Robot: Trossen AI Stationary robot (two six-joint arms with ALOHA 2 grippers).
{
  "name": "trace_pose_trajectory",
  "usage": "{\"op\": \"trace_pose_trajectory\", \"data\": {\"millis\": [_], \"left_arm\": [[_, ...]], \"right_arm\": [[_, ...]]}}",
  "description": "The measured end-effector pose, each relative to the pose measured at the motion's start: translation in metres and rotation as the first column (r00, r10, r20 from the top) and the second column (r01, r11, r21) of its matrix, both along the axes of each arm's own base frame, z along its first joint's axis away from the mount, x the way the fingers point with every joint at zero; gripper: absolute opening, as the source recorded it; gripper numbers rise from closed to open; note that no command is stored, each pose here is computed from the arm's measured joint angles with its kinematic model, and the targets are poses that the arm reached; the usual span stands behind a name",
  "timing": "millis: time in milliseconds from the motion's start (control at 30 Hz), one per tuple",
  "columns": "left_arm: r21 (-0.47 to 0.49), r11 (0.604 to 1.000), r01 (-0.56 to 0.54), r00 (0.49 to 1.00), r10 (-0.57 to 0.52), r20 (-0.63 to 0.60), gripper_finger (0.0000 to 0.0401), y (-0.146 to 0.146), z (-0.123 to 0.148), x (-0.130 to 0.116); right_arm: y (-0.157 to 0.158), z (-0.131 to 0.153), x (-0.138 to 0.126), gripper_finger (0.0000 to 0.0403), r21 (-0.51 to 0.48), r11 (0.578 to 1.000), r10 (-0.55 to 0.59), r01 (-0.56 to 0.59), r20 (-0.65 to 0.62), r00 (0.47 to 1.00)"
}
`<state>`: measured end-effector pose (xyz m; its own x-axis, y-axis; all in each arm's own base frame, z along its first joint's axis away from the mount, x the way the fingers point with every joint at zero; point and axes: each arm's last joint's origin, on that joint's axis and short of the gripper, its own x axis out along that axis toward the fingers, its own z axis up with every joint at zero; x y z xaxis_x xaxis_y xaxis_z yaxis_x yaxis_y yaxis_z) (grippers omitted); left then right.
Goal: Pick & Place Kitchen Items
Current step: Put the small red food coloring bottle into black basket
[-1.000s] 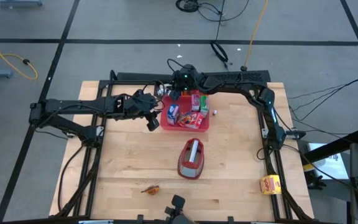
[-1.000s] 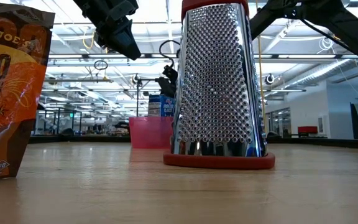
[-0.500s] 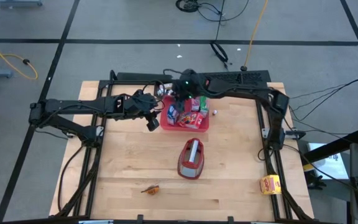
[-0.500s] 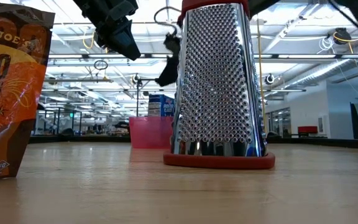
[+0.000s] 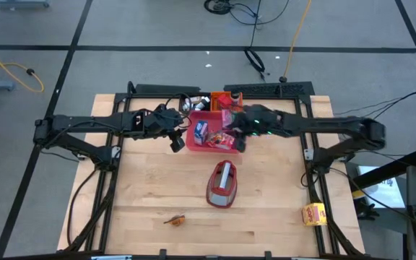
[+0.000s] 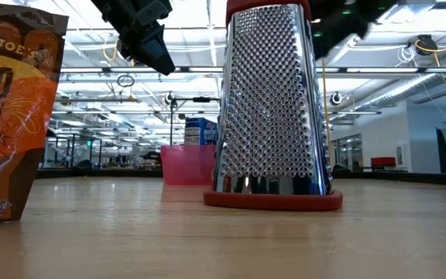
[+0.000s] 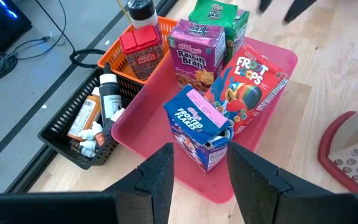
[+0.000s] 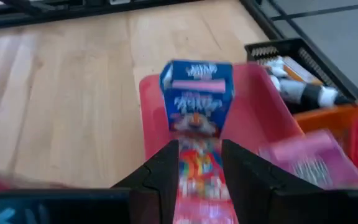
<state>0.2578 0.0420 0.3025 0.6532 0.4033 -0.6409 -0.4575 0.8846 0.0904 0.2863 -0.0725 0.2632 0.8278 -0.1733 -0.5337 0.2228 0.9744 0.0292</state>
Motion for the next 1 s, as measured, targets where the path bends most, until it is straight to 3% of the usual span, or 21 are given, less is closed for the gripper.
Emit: {"op": "trace_pose_trajectory", "data": {"millis": [133, 367, 633, 1000], "left_arm": [[0.0, 1.0, 0.0, 1.0, 0.0, 0.001, 0.015, 0.0, 0.0, 0.0], [0.001, 1.0, 0.0, 1.0, 0.0, 0.004, 0.015, 0.0, 0.0, 0.0], [0.001, 1.0, 0.0, 1.0, 0.0, 0.006, 0.015, 0.0, 0.0, 0.0], [0.0, 1.0, -0.001, 1.0, 0.001, 0.007, 0.015, 0.0, 0.0, 0.0]], "right_arm": [[0.01, -0.009, -0.036, 0.0114, 0.033, 0.997, -0.07, 0.068, 0.076, 0.995], [0.017, -0.053, -0.077, 0.0114, 0.064, 0.983, -0.18, 0.173, 0.115, 0.977], [0.015, -0.087, -0.095, 0.0114, 0.002, 0.952, -0.305, 0.305, 0.043, 0.952], [0.011, -0.115, -0.112, 0.0114, 0.068, 0.921, -0.386, 0.383, 0.04, 0.921]]}}
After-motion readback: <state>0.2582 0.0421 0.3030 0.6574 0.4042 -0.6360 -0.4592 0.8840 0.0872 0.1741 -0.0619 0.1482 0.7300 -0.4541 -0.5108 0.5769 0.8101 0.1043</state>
